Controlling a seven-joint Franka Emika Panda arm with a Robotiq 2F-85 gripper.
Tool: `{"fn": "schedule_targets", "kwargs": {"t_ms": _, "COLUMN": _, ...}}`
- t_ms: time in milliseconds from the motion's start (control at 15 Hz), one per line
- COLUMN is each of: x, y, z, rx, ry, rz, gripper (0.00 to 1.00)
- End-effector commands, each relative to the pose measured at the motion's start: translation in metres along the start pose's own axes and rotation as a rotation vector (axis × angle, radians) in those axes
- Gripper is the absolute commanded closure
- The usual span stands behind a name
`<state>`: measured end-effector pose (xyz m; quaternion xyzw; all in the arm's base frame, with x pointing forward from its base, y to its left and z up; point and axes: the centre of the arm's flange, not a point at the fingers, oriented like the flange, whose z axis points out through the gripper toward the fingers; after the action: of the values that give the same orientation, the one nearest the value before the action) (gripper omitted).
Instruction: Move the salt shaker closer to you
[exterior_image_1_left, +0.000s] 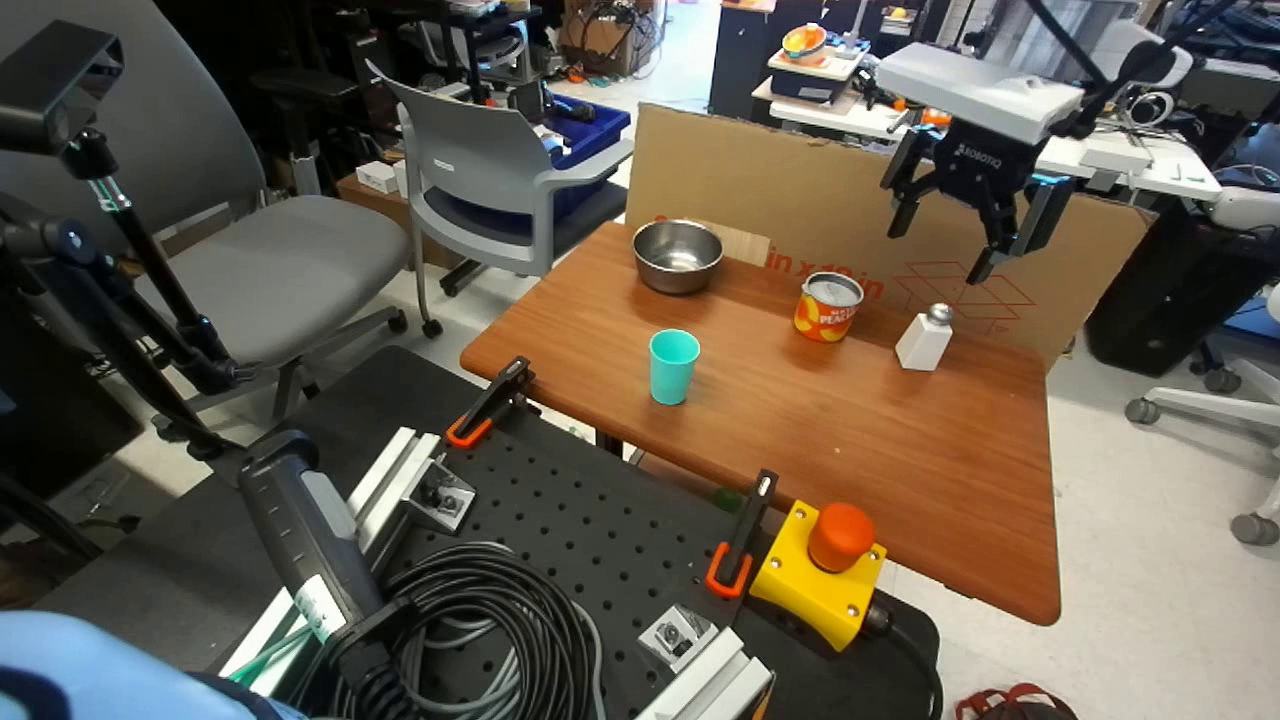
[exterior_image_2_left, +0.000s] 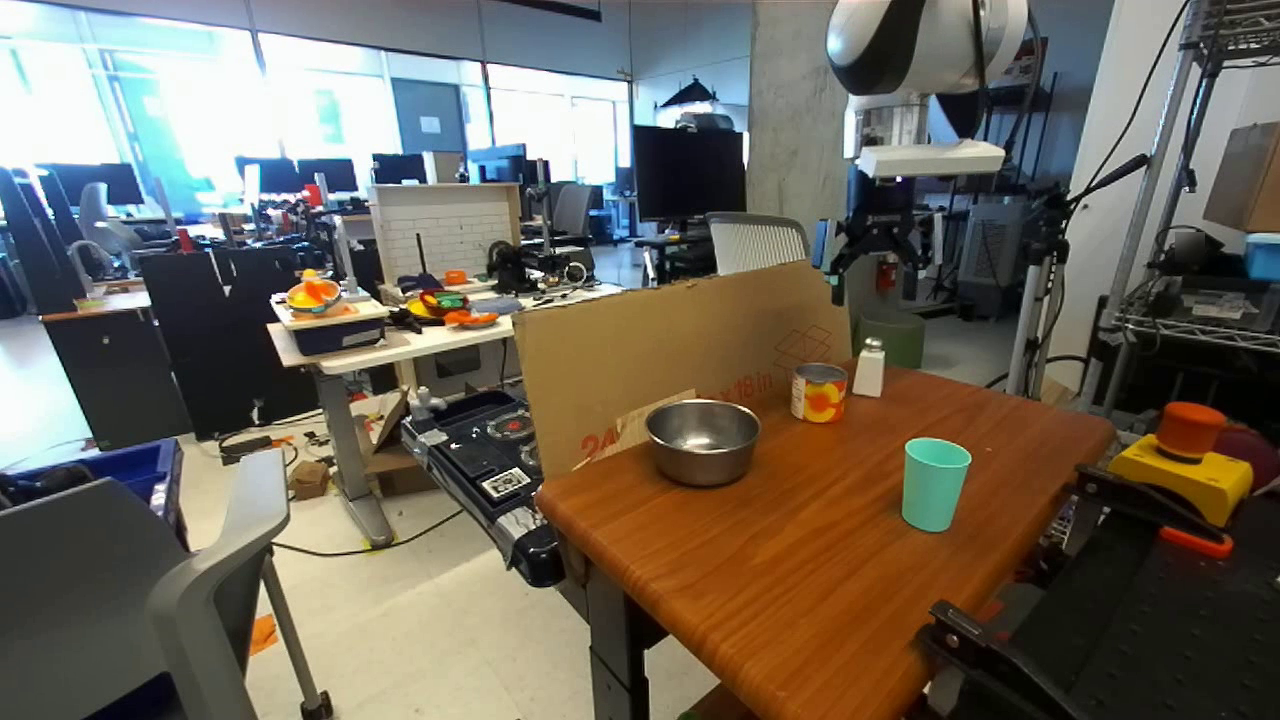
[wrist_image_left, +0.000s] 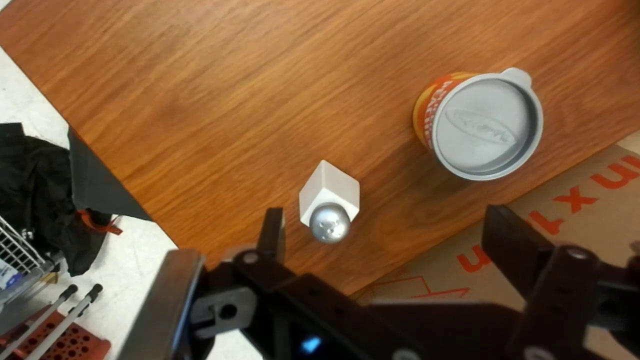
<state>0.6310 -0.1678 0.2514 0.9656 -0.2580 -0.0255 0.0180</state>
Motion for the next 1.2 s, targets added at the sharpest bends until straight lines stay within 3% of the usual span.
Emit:
{"fn": "schedule_targets", "kwargs": {"t_ms": 0, "x": 0.009, "y": 0.003, "z": 0.019, "rx": 0.025, "ry": 0.028, "rz": 0.097, "gripper": 0.0}}
{"fn": "schedule_targets", "kwargs": {"t_ms": 867, "x": 0.023, "y": 0.01, "z": 0.07, "rx": -0.033, "ry": 0.042, "rz": 0.274, "gripper": 0.01}}
{"fn": "schedule_targets", "kwargs": {"t_ms": 933, "x": 0.025, "y": 0.008, "z": 0.071, "rx": -0.033, "ry": 0.042, "rz": 0.279, "gripper": 0.25}}
{"fn": "schedule_targets", "kwargs": {"t_ms": 1000, "x": 0.027, "y": 0.008, "z": 0.071, "rx": -0.036, "ry": 0.044, "rz": 0.286, "gripper": 0.26}}
{"fn": "schedule_targets", "kwargs": {"t_ms": 1133, "x": 0.03, "y": 0.006, "z": 0.073, "rx": -0.041, "ry": 0.046, "rz": 0.297, "gripper": 0.41}}
